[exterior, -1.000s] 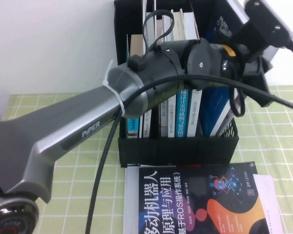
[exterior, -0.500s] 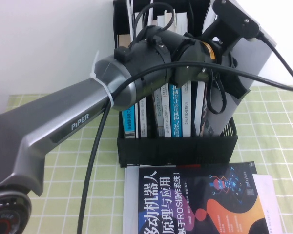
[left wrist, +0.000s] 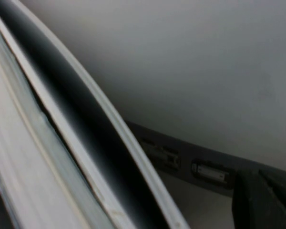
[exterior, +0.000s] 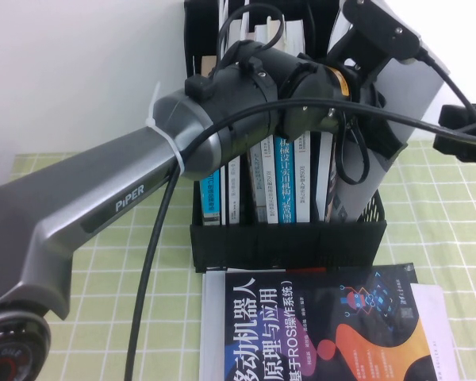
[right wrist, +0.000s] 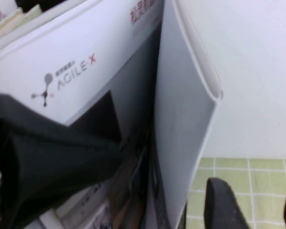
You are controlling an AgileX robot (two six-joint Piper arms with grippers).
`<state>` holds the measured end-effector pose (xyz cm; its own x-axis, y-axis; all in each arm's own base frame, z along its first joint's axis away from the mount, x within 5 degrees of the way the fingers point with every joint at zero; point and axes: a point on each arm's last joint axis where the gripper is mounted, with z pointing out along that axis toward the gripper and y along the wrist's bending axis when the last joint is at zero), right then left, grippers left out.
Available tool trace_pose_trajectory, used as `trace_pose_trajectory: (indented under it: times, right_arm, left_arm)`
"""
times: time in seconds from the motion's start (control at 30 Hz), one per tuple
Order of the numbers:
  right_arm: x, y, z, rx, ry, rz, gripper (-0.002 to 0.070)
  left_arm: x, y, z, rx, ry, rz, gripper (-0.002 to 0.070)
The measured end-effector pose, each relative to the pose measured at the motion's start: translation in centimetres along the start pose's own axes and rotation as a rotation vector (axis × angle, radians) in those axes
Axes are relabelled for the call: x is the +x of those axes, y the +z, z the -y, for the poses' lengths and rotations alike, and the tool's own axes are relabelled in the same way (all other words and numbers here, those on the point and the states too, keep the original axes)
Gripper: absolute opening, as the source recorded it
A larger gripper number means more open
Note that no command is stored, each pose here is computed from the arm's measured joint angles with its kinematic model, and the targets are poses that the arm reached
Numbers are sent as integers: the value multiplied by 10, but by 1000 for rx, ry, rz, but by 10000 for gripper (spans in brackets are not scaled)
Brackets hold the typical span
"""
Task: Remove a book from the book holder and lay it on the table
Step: Hold the bookshelf, then pick up the right side book from the book shelf
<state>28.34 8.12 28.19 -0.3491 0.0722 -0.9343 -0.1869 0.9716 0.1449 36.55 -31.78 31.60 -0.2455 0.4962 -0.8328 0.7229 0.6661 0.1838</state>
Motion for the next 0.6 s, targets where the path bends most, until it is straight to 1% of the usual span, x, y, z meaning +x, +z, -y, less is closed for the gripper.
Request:
trace_pose_trajectory:
  times: [0.1, 0.3, 0.5, 0.6]
  right_arm:
    - [2, 9, -1, -13, 43, 32, 285]
    - [0, 20, -8, -96, 58, 140, 288]
    - [17, 45, -6, -102, 101, 149, 289]
    - [20, 61, -6, -106, 123, 173, 283]
  left_arm:
    - [0, 0, 0, 0, -7, 2, -4]
    - [-1, 0, 0, -1, -27, 8, -4]
    - [-1, 0, 0, -3, -32, 12, -4]
    - [-1, 0, 0, -4, -31, 11, -4]
